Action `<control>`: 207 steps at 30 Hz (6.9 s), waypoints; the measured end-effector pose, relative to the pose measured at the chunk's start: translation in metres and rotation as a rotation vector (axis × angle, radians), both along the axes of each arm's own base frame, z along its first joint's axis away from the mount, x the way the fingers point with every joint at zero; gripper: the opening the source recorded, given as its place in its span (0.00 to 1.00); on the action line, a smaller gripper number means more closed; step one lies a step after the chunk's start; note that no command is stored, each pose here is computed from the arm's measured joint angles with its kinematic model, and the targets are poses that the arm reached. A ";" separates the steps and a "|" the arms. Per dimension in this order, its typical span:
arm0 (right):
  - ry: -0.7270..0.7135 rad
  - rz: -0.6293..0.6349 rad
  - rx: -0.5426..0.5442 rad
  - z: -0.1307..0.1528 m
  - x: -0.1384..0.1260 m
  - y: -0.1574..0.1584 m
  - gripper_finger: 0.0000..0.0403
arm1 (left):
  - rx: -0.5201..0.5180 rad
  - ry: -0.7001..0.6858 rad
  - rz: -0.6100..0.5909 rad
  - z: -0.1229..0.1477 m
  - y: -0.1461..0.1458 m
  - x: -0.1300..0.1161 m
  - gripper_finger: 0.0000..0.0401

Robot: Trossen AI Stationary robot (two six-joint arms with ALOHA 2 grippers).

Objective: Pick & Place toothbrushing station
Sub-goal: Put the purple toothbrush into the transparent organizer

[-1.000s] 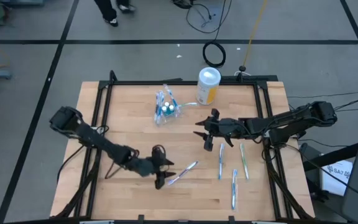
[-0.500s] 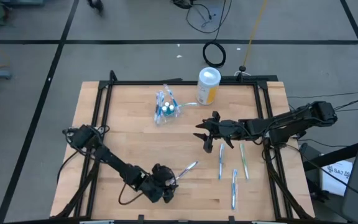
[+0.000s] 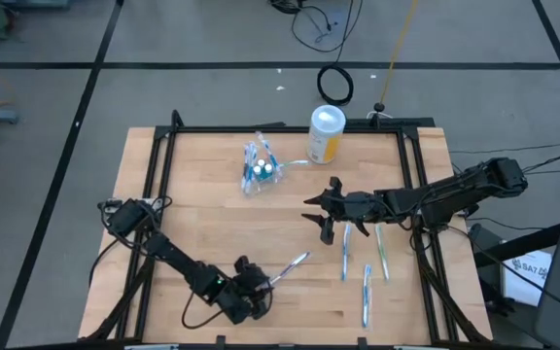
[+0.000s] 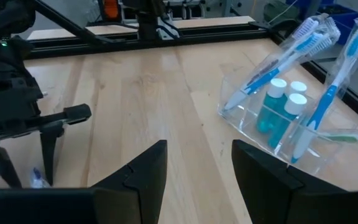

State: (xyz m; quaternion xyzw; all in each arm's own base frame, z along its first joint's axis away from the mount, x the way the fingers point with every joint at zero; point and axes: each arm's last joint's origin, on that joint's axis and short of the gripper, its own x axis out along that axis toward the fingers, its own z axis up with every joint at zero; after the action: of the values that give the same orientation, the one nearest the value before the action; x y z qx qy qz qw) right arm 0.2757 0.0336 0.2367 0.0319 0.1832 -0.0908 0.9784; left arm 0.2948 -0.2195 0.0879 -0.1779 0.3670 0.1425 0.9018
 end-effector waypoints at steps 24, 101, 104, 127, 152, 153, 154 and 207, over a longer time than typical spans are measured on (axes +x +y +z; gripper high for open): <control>0.010 0.009 -0.028 0.000 0.000 0.000 0.42 | 0.250 0.067 -0.041 0.139 0.075 -0.045 0.04; -0.059 0.038 -0.297 0.011 0.005 -0.017 0.42 | -1.205 -0.117 0.766 0.208 0.376 -0.084 0.12; -0.058 0.039 -0.299 0.011 0.005 -0.017 0.42 | -1.217 -0.047 0.792 0.201 0.375 -0.085 0.12; -0.068 0.036 -0.299 0.012 0.006 -0.017 0.42 | -1.364 -0.103 0.707 0.178 0.408 -0.063 0.12; -0.032 0.000 -0.292 0.009 0.005 -0.028 0.42 | -1.329 -0.224 0.420 0.189 0.414 -0.054 0.12; -0.028 0.006 -0.309 0.009 0.005 -0.028 0.42 | -1.333 -0.219 0.404 0.190 0.412 -0.053 0.12; -0.024 0.012 -0.327 0.009 0.005 -0.028 0.42 | -1.334 -0.217 0.388 0.192 0.410 -0.053 0.12; -0.114 -0.037 -0.940 -0.002 0.093 -0.051 0.05 | -0.757 -0.267 0.003 0.237 0.305 -0.041 0.12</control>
State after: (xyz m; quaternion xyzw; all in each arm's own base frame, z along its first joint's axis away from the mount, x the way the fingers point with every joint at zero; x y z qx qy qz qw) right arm 0.3686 -0.0175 0.2344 -0.4062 0.0677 -0.1794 0.8935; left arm 0.2538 0.0852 0.3251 -0.5153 0.2728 -0.0257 0.8120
